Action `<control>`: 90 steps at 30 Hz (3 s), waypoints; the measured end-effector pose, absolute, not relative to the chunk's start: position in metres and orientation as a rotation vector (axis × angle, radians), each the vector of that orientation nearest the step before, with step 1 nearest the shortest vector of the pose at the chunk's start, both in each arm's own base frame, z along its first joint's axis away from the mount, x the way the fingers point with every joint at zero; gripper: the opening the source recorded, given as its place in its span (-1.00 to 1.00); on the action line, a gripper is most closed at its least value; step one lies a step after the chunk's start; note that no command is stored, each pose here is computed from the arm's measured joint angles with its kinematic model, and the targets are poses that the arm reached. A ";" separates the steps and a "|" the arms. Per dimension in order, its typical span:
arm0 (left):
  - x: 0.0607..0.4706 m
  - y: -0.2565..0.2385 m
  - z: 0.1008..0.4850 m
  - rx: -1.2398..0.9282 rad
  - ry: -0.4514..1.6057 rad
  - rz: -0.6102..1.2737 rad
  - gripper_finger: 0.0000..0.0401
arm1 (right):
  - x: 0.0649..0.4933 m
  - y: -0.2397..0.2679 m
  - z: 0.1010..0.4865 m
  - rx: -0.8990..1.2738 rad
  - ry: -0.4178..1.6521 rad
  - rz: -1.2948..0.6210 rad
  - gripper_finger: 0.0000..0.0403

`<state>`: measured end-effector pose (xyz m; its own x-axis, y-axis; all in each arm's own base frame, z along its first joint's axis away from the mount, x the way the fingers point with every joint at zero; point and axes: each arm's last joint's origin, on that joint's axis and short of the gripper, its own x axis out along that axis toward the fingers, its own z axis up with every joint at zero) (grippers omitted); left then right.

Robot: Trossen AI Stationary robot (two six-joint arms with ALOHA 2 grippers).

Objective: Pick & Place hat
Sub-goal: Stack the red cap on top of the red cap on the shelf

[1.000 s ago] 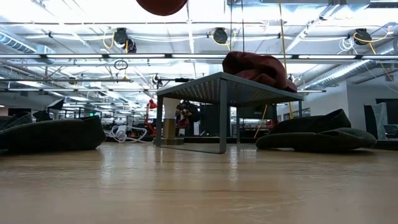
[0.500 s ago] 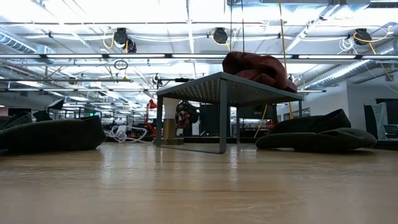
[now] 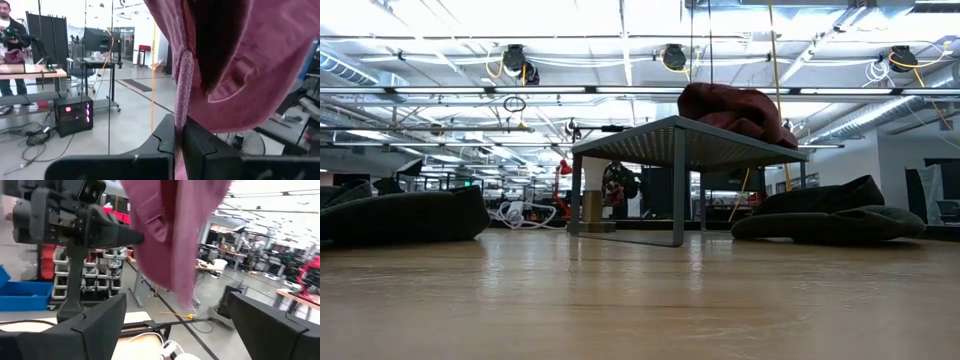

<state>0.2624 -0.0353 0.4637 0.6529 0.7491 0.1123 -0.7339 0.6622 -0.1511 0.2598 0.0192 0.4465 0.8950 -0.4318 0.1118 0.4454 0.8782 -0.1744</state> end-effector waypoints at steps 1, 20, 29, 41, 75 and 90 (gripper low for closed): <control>0.264 -0.035 0.465 -0.085 -0.169 0.845 -0.95 | 0.265 0.018 0.447 -0.203 -0.069 -0.444 0.68; 0.284 -0.039 0.473 -0.063 -0.161 0.856 -0.95 | 0.281 0.011 0.456 -0.237 -0.135 -0.492 -0.25; 0.284 -0.040 0.472 -0.052 -0.156 0.845 -0.81 | 0.277 0.010 0.456 -0.227 -0.107 -0.630 -0.94; 0.272 -0.047 0.467 -0.074 -0.086 0.835 -0.22 | 0.242 0.013 0.476 -0.450 -0.027 -0.788 -0.98; 0.229 -0.040 0.509 -0.404 -0.354 0.432 -0.13 | 0.209 0.007 0.488 -0.775 0.146 -0.865 -0.98; 0.265 -0.047 0.513 0.143 -0.159 0.543 -0.13 | 0.233 0.020 0.472 -0.781 0.171 -0.774 -0.98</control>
